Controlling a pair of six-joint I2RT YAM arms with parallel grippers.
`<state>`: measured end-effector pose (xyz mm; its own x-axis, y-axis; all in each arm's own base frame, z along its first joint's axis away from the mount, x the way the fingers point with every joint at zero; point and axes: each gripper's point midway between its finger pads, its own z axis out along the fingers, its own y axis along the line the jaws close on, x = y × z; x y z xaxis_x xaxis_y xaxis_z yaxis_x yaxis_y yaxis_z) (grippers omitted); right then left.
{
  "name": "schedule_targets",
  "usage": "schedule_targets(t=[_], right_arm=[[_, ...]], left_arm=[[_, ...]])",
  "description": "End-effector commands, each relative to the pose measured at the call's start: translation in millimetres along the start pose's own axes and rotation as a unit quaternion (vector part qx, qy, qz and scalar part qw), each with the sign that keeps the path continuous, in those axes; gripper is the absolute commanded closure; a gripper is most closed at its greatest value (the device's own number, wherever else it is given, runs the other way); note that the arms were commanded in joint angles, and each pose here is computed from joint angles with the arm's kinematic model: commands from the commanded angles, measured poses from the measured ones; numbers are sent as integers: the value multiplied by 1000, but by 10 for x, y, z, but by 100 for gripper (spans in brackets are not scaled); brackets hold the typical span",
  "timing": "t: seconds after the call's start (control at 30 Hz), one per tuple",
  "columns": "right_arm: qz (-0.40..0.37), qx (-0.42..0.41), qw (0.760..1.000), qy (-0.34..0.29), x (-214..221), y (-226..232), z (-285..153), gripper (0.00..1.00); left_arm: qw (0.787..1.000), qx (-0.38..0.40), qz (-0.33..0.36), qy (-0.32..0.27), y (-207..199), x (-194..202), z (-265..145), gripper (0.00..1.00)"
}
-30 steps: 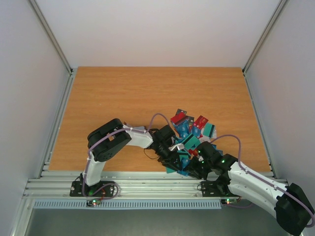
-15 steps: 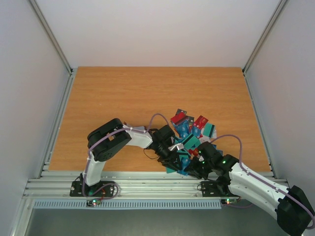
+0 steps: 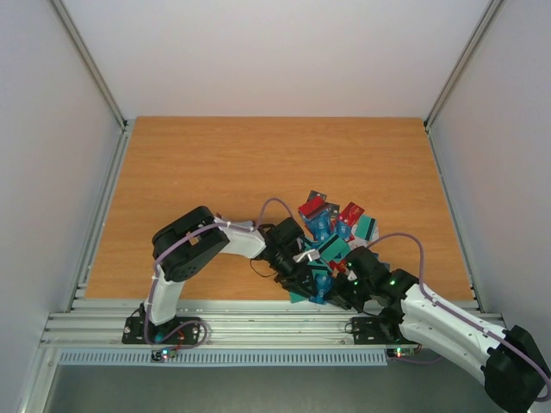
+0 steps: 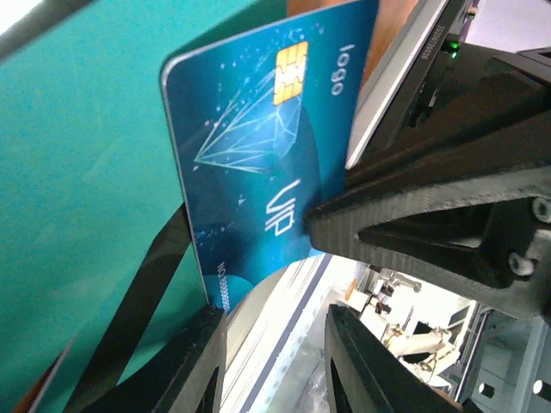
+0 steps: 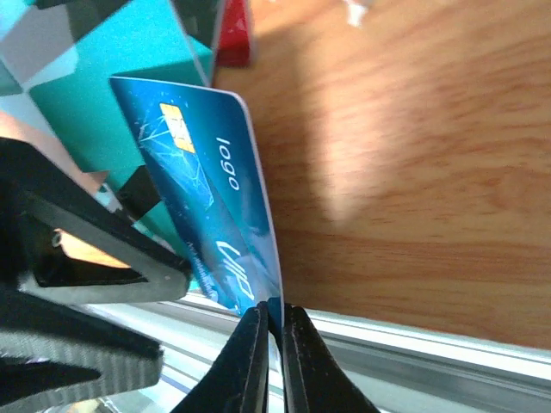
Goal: Put the credit cards into the card holder
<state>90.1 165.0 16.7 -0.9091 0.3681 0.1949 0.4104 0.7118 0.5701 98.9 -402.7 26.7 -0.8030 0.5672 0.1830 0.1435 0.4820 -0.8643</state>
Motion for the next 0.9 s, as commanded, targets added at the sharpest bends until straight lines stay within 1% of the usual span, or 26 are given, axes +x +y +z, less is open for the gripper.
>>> schedule_targets(t=[0.0, 0.07, 0.2, 0.37, 0.5, 0.57, 0.7, 0.8, 0.87], right_arm=[[-54, -84, 993, -71, -268, 566, -167, 96], [-57, -83, 992, -71, -266, 580, -182, 99], [-61, -74, 993, -70, -261, 579, -210, 99], [-74, -53, 993, -79, -272, 592, -303, 99], [-97, -43, 990, -96, -301, 693, -458, 99], [-114, -41, 987, -105, -311, 774, -552, 99], [-148, -36, 980, -127, -354, 938, -755, 99], [-172, -48, 974, -137, -390, 1135, -893, 99], [-196, -67, 967, -147, -408, 1345, -1029, 99]], left_arm=[[998, -50, -33, -17, 378, -23, 68, 65], [998, -49, -32, -19, 355, -24, 46, 65], [998, -43, -27, -32, 254, -51, -35, 65], [998, -37, -19, -56, 54, -107, -193, 65], [996, -37, -6, -81, -163, -163, -392, 64], [994, -37, 1, -99, -291, -188, -537, 63], [987, -47, 17, -152, -518, -233, -961, 61], [978, -58, 28, -201, -670, -236, -1374, 59], [970, -65, 30, -231, -719, -225, -1668, 59]])
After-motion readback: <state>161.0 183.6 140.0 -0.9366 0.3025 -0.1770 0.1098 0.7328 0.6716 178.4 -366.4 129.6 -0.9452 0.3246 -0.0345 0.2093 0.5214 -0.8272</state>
